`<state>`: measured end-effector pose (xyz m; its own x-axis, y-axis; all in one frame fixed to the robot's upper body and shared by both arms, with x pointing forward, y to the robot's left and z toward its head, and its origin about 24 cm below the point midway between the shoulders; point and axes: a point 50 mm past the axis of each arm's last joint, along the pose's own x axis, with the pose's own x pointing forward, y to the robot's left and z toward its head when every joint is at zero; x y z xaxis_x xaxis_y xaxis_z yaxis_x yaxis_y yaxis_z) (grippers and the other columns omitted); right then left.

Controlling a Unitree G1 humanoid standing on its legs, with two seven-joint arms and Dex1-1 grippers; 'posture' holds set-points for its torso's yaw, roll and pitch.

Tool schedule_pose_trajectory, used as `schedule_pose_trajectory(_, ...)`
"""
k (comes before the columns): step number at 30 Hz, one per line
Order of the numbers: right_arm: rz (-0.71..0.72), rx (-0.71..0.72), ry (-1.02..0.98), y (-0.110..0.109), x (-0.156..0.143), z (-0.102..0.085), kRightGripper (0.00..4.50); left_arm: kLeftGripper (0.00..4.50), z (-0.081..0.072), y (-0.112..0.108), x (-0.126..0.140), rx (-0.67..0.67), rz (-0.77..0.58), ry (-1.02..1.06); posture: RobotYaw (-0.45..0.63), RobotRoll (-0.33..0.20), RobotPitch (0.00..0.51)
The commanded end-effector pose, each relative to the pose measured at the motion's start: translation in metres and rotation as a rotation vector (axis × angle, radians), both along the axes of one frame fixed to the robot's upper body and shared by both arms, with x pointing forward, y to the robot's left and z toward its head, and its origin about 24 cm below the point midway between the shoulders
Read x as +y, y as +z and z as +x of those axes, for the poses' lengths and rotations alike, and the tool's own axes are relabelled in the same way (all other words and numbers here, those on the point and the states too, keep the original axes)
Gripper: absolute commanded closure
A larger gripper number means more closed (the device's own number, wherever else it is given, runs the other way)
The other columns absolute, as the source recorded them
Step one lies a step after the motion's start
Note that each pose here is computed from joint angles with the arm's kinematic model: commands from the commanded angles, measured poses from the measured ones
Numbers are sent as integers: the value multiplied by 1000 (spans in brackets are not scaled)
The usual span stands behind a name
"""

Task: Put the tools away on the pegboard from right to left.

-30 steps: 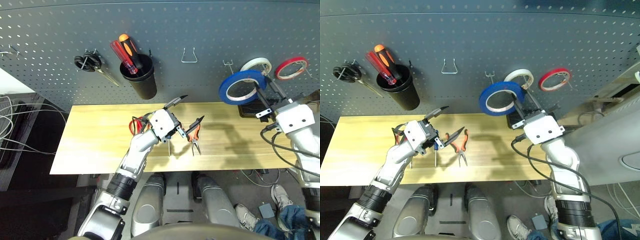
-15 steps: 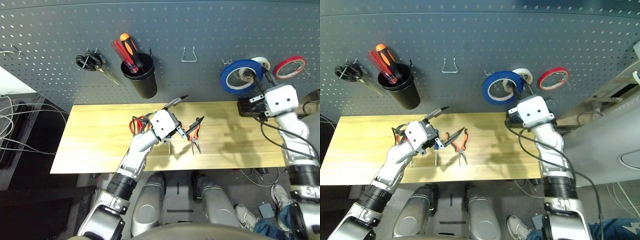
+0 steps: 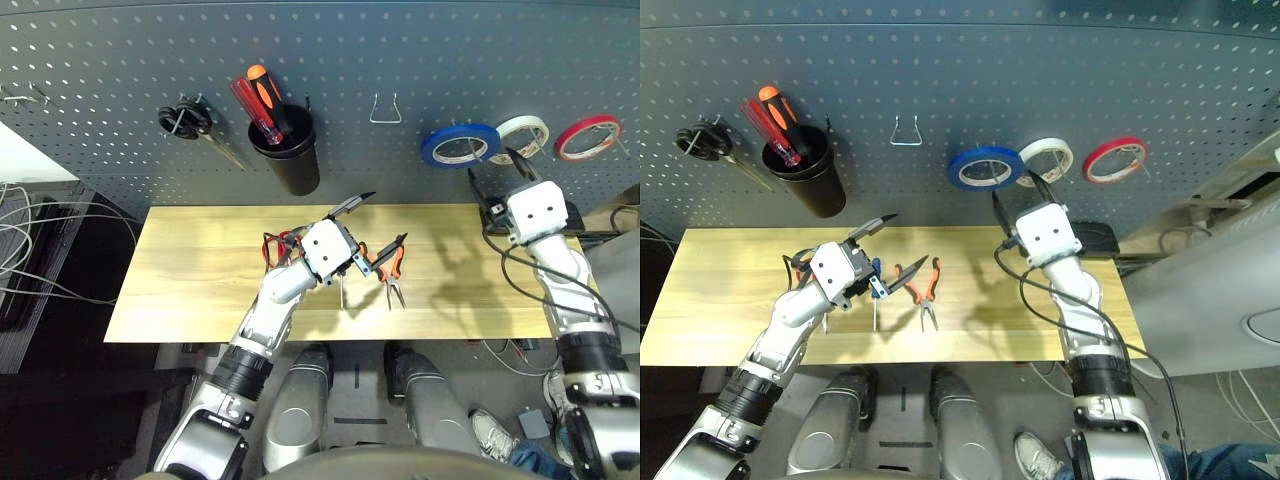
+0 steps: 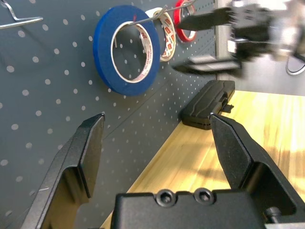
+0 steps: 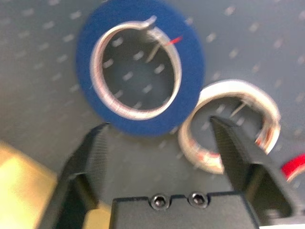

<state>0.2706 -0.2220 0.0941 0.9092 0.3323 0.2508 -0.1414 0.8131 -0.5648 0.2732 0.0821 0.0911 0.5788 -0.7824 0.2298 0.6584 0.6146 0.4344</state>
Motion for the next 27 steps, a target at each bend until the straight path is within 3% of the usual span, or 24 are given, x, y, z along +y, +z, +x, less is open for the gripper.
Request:
schedule_pose_trajectory(1,66,128,-30,-22,-4,-15,43,0,-5,-11,-2,32,34,-21,94,0,251)
schedule_pose_trajectory(7,127,386,6,-56,16,-20,43,0,-1,-21,-3,112,87,-1,96,0,250)
schedule_pose_trajectory(10,201,529,3,-65,29,-4,43,0,2,-29,-2,199,140,28,105,0,250)
schedule_pose_trajectory(15,324,622,-6,-59,41,26,43,0,4,-41,2,316,222,66,124,0,249)
schedule_pose_trajectory(19,457,775,-56,-66,56,54,43,0,7,-67,14,443,377,130,147,0,245)
schedule_pose_trajectory(27,557,967,-145,-88,71,59,43,0,11,-69,19,453,400,191,185,0,248)
